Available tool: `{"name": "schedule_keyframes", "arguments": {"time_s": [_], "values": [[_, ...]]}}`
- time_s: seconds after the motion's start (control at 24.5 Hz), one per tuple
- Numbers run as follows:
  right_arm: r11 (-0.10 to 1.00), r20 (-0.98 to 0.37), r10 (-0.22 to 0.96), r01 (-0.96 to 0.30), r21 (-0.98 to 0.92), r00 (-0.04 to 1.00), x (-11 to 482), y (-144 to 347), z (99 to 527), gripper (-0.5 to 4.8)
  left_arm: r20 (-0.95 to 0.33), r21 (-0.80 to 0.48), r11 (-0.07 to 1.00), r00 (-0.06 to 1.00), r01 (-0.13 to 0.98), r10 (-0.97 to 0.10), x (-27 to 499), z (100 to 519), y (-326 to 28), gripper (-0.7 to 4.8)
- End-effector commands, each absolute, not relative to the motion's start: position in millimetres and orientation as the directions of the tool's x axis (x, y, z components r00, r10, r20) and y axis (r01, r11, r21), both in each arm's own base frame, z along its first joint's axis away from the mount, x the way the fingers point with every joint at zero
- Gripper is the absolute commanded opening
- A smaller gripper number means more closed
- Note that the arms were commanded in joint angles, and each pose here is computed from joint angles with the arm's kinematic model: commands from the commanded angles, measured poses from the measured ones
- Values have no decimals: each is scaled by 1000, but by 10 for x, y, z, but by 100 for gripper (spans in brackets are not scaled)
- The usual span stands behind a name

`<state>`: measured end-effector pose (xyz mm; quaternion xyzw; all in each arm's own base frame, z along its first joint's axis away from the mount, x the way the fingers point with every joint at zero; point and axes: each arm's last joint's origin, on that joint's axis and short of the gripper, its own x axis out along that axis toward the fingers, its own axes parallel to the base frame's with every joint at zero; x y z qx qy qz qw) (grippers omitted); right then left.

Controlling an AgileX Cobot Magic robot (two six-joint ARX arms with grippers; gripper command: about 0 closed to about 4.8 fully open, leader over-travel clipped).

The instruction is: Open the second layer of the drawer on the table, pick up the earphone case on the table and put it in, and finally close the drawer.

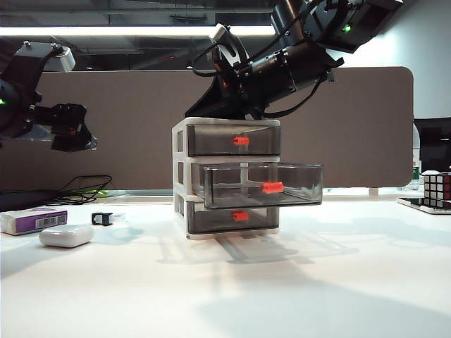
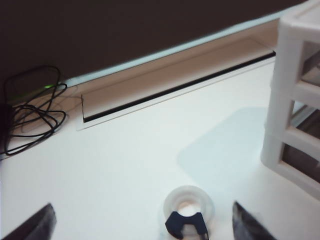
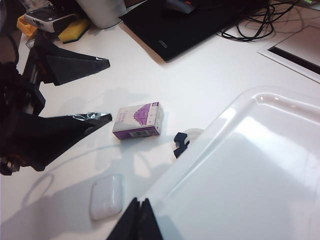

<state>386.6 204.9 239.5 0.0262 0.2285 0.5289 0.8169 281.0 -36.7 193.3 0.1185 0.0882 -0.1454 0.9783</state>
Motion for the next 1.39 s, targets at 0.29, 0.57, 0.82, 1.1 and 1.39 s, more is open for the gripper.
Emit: {"name": "schedule_keyframes", "arguments": {"time_s": [0.29, 0.57, 0.82, 1.1, 1.39], "values": [[473, -422, 850, -810, 346, 316, 3848, 2037, 2197, -1, -230, 79, 914, 899, 398, -372, 2796, 1917, -401, 479], [474, -428, 848, -807, 351, 312, 3843, 2035, 2190, -1, -536, -114, 918, 755, 379, -378, 2749, 1459, -402, 479], [475, -430, 848, -807, 352, 311, 3842, 2035, 2188, -1, -582, -248, 875, 658, 416, -478, 2726, 1303, -431, 479], [475, -429, 848, -807, 352, 311, 3842, 2035, 2188, -1, -626, -236, 862, 609, 449, -488, 2680, 1254, -436, 479], [475, -430, 848, -807, 352, 311, 3842, 2035, 2188, -1, -713, 3, 854, 600, 520, -363, 2592, 1184, -745, 479]]}}
